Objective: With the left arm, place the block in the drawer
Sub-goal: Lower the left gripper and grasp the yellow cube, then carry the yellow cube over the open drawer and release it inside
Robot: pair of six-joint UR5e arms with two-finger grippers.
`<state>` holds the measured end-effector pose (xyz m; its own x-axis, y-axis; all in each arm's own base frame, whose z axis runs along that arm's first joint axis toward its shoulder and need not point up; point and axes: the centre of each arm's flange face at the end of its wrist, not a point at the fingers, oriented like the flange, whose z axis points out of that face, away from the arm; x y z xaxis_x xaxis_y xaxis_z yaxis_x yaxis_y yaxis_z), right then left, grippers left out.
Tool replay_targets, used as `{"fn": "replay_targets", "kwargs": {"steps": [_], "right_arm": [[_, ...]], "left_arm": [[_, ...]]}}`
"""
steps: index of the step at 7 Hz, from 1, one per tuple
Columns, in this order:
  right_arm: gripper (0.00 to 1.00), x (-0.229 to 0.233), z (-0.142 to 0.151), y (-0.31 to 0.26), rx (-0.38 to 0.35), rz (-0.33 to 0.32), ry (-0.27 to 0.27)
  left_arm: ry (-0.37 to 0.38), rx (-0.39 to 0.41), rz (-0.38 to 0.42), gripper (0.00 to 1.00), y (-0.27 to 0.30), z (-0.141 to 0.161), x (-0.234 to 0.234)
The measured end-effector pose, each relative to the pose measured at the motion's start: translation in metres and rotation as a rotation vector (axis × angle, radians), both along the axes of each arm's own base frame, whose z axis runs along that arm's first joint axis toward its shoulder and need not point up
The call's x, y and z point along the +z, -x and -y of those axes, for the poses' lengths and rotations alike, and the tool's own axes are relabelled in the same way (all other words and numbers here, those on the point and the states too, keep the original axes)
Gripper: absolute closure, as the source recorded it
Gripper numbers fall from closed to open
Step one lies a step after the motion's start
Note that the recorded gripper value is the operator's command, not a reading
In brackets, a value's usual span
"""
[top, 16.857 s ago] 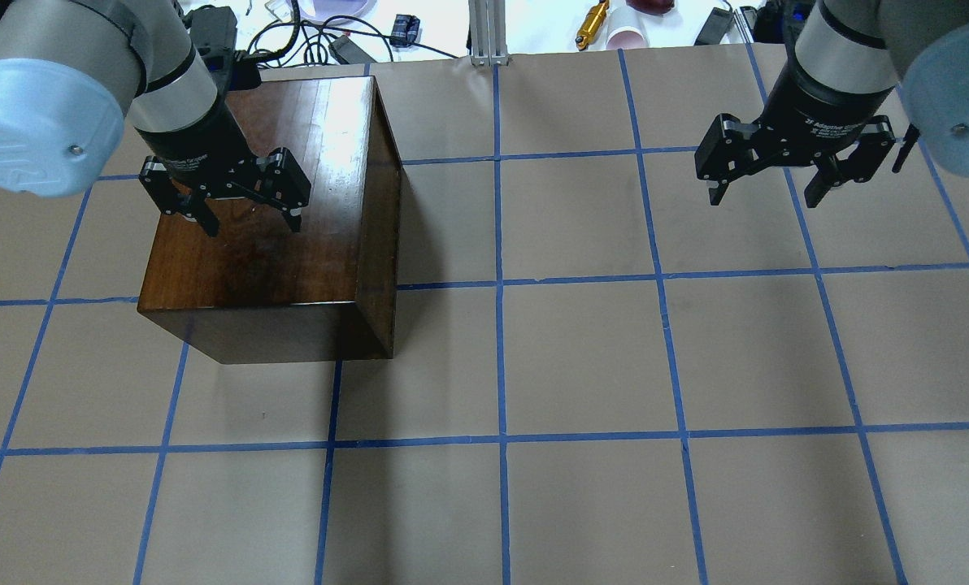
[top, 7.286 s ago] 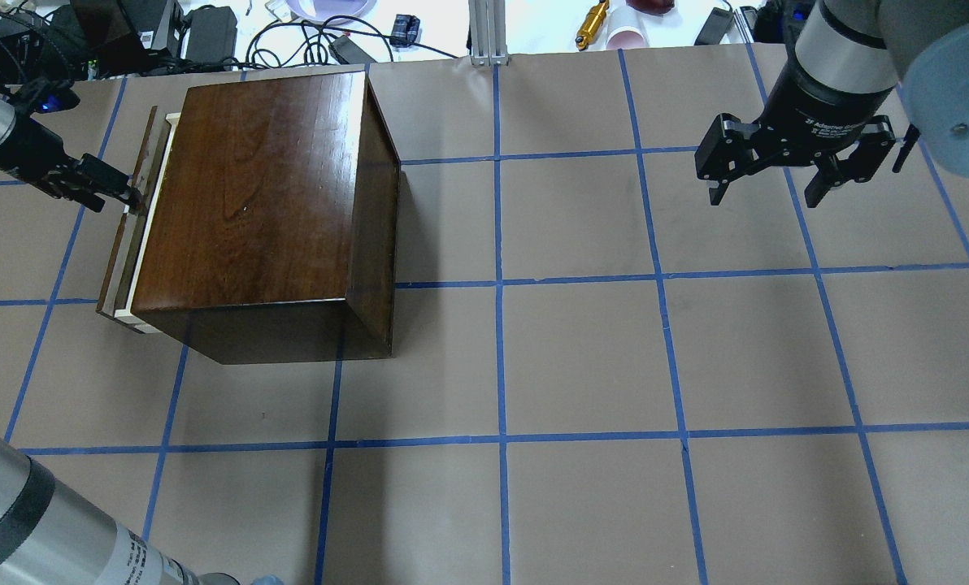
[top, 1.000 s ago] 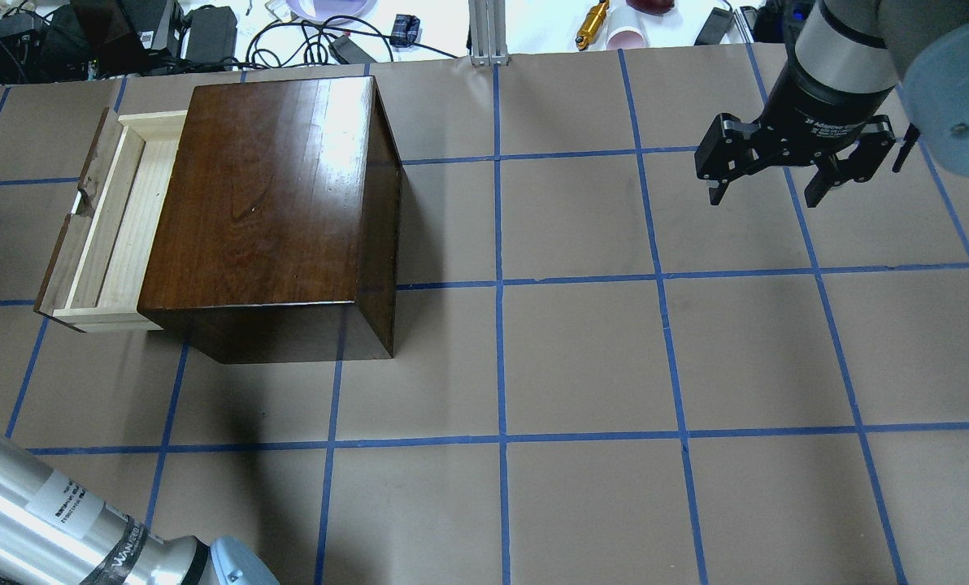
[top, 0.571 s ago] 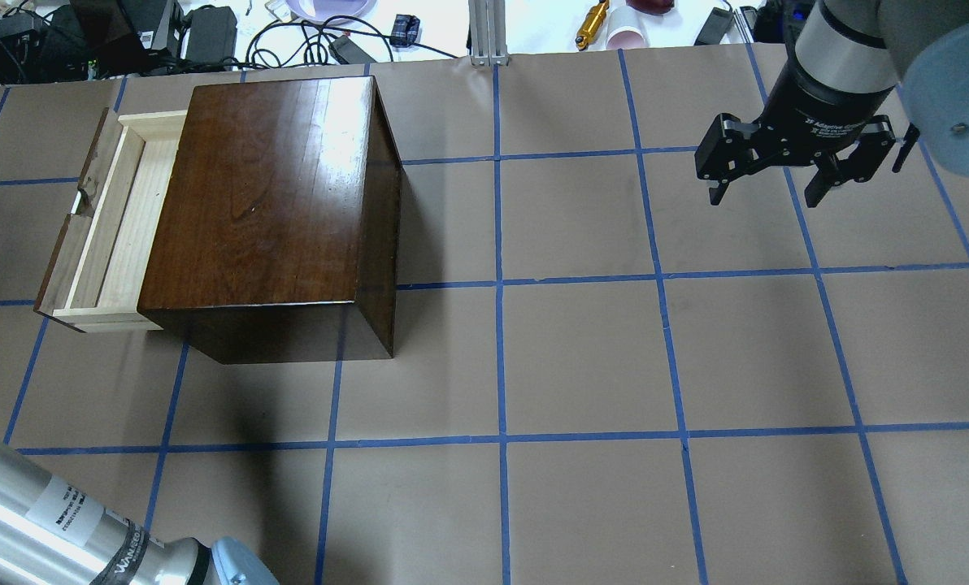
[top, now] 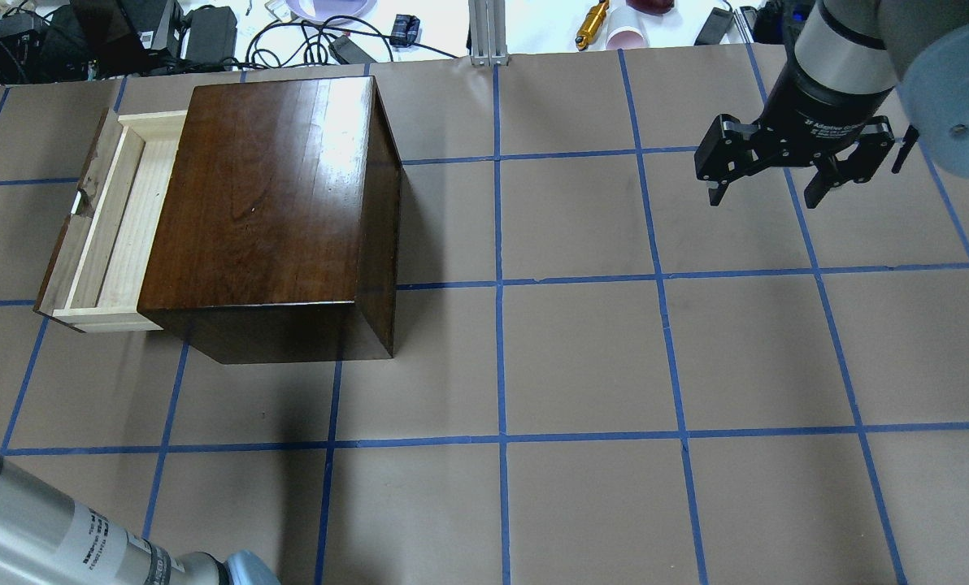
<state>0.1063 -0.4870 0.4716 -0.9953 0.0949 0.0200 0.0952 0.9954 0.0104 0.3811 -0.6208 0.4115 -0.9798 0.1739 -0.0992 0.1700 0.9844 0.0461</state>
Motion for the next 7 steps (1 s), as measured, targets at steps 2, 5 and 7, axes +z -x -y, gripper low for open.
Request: {"fn": "replay_targets", "kwargs": {"steps": [2, 5, 7], "right_arm": [[0.00, 0.000, 0.000, 0.000, 0.000, 0.001, 0.000], [0.00, 0.000, 0.000, 0.000, 0.000, 0.001, 0.001], [0.00, 0.000, 0.000, 0.000, 0.000, 0.001, 0.000]], "left_arm": [[0.016, 0.026, -0.015, 1.00, 0.094, 0.014, 0.047], [0.025, 0.067, -0.100, 1.00, 0.206, 0.034, 0.044], [-0.007, 0.088, -0.143, 1.00, 0.223, 0.034, 0.019]]}}
